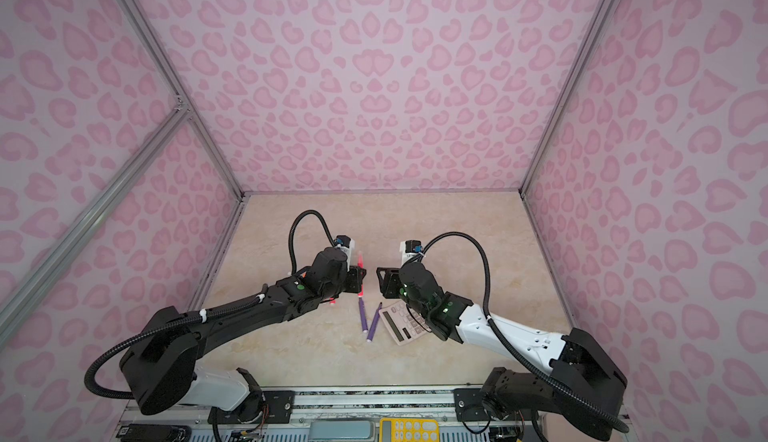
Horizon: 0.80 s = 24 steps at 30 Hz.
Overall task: Insert the pens into the pen caps
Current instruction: 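Open and withdraw the right gripper while the left lowers the capped marker, then lay the capped pink marker beside the other highlighters and open the left gripper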
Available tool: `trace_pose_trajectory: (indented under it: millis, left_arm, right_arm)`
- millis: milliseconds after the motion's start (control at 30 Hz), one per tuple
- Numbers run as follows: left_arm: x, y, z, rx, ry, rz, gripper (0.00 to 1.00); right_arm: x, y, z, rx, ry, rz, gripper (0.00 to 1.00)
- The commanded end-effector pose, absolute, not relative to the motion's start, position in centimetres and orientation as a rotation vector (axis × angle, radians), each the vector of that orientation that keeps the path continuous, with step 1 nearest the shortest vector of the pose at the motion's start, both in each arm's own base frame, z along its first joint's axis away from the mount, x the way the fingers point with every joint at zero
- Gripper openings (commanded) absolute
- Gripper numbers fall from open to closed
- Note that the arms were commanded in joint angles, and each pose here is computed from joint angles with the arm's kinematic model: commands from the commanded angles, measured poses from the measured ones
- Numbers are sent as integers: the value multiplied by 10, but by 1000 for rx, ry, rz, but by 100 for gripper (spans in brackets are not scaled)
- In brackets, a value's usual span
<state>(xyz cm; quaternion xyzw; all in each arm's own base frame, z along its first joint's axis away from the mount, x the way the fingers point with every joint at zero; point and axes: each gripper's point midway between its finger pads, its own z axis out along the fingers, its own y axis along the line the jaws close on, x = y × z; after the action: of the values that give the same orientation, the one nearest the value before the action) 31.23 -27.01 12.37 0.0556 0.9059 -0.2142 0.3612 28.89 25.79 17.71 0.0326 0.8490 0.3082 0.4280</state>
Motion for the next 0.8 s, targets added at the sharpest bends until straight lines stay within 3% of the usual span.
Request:
trace_pose_trajectory:
  millis: [0,367,767]
  left_arm:
    - [331,-244,117,-48,2333,-374,4]
    - [337,-171,64,-410,2524,15,3]
    - [339,-173,44,-392,2619,81,3]
  right_arm:
    - [290,234,164,130,2170,676,59]
    - [296,217,164,171,2169,595,62]
    - [299,221,156,142,2218,566,61]
